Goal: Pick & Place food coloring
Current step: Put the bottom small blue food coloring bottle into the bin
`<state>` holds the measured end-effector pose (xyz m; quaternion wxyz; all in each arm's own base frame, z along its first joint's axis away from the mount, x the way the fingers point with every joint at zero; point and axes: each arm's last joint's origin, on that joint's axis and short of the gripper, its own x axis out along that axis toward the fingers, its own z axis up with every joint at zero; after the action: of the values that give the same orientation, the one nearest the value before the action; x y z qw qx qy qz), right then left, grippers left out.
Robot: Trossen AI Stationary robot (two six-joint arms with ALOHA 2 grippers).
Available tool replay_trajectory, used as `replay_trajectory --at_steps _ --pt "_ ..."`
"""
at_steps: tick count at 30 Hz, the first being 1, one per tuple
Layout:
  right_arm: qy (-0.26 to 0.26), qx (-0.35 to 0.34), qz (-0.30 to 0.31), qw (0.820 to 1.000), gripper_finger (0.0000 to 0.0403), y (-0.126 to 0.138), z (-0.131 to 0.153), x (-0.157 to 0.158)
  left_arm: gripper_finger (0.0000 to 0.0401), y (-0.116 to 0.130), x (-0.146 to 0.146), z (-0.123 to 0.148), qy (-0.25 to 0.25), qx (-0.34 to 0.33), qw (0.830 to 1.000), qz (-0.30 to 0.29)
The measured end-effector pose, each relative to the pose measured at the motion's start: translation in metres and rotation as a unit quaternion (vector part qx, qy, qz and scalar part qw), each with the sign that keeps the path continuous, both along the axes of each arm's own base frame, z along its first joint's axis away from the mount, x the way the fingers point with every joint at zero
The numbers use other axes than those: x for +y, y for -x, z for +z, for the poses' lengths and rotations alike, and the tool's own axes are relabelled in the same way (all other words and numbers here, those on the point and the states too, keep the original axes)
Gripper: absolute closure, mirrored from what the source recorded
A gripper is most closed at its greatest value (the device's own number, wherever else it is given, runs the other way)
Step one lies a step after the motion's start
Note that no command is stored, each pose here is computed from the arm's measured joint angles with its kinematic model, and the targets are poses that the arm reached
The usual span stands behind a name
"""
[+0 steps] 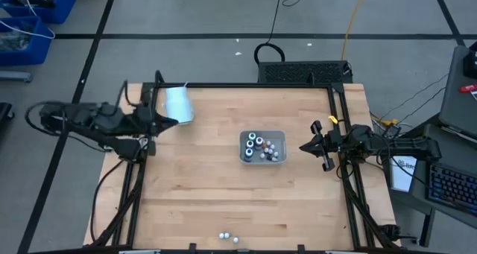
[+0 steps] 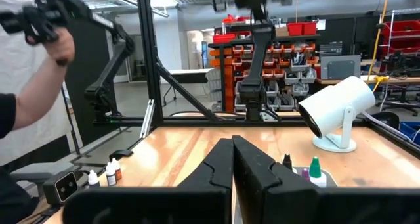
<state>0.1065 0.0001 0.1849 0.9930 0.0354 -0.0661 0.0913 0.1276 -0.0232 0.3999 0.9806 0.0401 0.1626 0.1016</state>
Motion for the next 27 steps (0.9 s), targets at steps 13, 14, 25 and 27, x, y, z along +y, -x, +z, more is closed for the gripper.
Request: replay_trajectory --at_steps 13,14,25,27 --pt "0.000 0.001 0.000 1.000 0.0403 0.000 0.000 0.000 0.0387 0.012 0.004 -0.147 -0.031 -0.128 0.991 -0.034" --pt "0.000 0.002 0.000 1.000 0.0403 0.000 0.000 0.000 0.0389 0.011 0.003 -0.153 -0.038 -0.131 0.990 -0.036" --pt "0.001 0.004 -0.003 1.000 0.0403 0.000 -0.001 0.000 0.0397 0.009 0.007 -0.185 -0.137 -0.158 0.978 -0.019" --pt "0.001 0.004 -0.003 1.000 0.0403 0.000 -0.001 0.000 0.0396 0.010 0.010 -0.186 -0.134 -0.160 0.978 -0.028"
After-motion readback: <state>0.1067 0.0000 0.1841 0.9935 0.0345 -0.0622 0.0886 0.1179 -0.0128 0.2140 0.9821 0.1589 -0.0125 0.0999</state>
